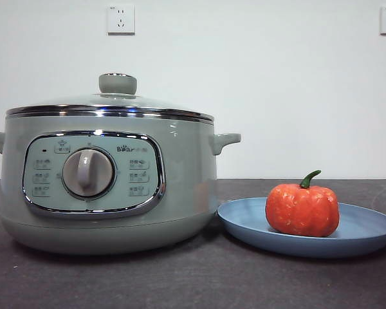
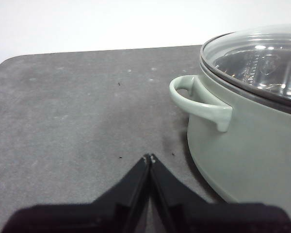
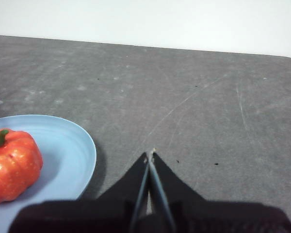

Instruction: Take the pumpkin out from the steamer,put the pumpkin in the blue plate,close the lid

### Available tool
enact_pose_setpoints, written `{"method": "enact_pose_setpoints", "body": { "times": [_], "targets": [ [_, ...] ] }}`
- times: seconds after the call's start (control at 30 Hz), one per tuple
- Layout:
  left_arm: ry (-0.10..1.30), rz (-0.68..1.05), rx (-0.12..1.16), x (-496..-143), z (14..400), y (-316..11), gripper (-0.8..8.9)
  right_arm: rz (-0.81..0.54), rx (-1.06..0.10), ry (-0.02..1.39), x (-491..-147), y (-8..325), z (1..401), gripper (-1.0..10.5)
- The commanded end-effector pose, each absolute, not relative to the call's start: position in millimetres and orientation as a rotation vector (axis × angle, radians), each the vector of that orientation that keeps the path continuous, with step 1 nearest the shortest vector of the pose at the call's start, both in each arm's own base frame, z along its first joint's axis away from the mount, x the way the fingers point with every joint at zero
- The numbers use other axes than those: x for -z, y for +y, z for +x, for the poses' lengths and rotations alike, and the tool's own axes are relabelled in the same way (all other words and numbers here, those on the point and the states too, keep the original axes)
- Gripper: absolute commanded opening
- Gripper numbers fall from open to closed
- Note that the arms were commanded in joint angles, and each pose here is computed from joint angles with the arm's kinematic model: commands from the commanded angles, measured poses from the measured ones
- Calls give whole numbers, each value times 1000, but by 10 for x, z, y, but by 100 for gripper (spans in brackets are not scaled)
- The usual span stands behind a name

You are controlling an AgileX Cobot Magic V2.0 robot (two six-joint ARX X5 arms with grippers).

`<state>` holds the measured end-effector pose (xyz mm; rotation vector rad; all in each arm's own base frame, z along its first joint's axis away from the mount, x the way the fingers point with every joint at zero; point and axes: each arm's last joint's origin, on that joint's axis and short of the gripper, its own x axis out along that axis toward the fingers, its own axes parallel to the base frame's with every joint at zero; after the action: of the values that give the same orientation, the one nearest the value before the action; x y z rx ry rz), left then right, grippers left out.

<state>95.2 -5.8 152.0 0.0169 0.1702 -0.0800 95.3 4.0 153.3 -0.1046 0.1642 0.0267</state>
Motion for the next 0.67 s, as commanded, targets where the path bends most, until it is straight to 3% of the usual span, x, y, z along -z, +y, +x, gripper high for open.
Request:
{"method": "enact_pose_setpoints", "body": {
  "times": [0.03, 0.67],
  "targets": [
    [178, 14, 74, -1470, 959, -53, -4, -110, -29, 166, -1495, 41, 960, -16],
    [179, 7, 2, -1470, 961, 16, -4, -109, -29, 162, -1498, 41, 959, -16]
  ]
}}
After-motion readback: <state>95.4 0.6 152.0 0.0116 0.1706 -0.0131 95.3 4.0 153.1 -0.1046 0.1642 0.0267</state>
